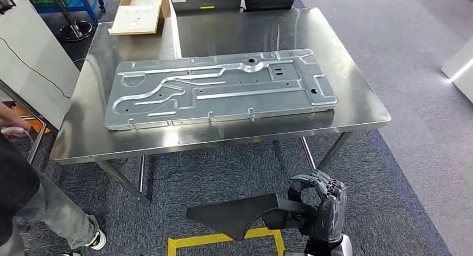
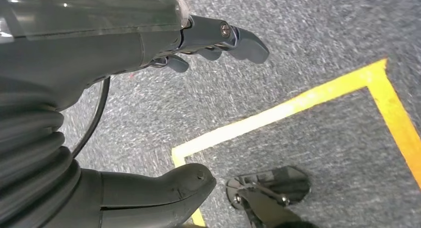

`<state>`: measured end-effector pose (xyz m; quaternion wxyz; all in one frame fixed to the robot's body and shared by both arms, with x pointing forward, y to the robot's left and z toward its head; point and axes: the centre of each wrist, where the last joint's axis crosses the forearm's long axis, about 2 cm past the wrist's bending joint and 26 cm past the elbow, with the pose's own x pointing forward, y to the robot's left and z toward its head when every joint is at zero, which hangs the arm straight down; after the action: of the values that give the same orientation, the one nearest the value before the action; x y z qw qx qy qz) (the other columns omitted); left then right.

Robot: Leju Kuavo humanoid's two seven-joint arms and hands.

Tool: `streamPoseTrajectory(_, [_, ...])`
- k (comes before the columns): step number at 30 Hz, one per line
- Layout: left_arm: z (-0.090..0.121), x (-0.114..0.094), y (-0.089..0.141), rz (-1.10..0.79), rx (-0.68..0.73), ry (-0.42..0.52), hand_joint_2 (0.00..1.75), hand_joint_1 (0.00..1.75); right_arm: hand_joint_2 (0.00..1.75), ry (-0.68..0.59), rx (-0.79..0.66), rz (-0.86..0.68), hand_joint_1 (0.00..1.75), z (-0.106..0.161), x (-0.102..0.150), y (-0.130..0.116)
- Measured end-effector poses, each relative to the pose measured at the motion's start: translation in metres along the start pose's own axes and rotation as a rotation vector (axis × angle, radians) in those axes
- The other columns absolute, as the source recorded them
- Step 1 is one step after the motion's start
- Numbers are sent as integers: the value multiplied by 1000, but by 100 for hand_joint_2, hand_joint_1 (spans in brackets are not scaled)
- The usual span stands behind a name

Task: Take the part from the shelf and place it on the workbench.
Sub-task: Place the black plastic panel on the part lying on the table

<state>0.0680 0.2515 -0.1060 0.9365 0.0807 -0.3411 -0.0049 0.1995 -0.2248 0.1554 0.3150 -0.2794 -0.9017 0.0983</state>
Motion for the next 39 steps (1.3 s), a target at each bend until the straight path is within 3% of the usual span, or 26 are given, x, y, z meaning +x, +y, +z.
streamPoseTrajectory(6, [-1, 2, -1, -6, -19, -4, 175, 0, 175, 92, 9, 130, 175, 0, -26, -24])
streamPoseTrajectory(13, [-1, 4, -6, -15, -51, -4, 175, 0, 175, 221, 32, 394, 175, -19, -99, -103])
streamPoseTrajectory(16, [-1, 6, -8, -19, -68, -5, 175, 0, 175, 225, 55, 586, 175, -44, -130, -139])
streamPoseTrajectory(21, [-6, 15, -10, -24, -97, -14, 175, 0, 175, 184, 64, 918, 175, -125, -177, -172])
streamPoseTrajectory(28, [-10, 22, -10, -33, -102, -16, 175, 0, 175, 183, 21, 1088, 175, -200, -201, -164])
streamPoseTrajectory(39, [-11, 24, -10, -50, -106, -14, 175, 0, 175, 149, 106, 1123, 175, -243, -206, -127])
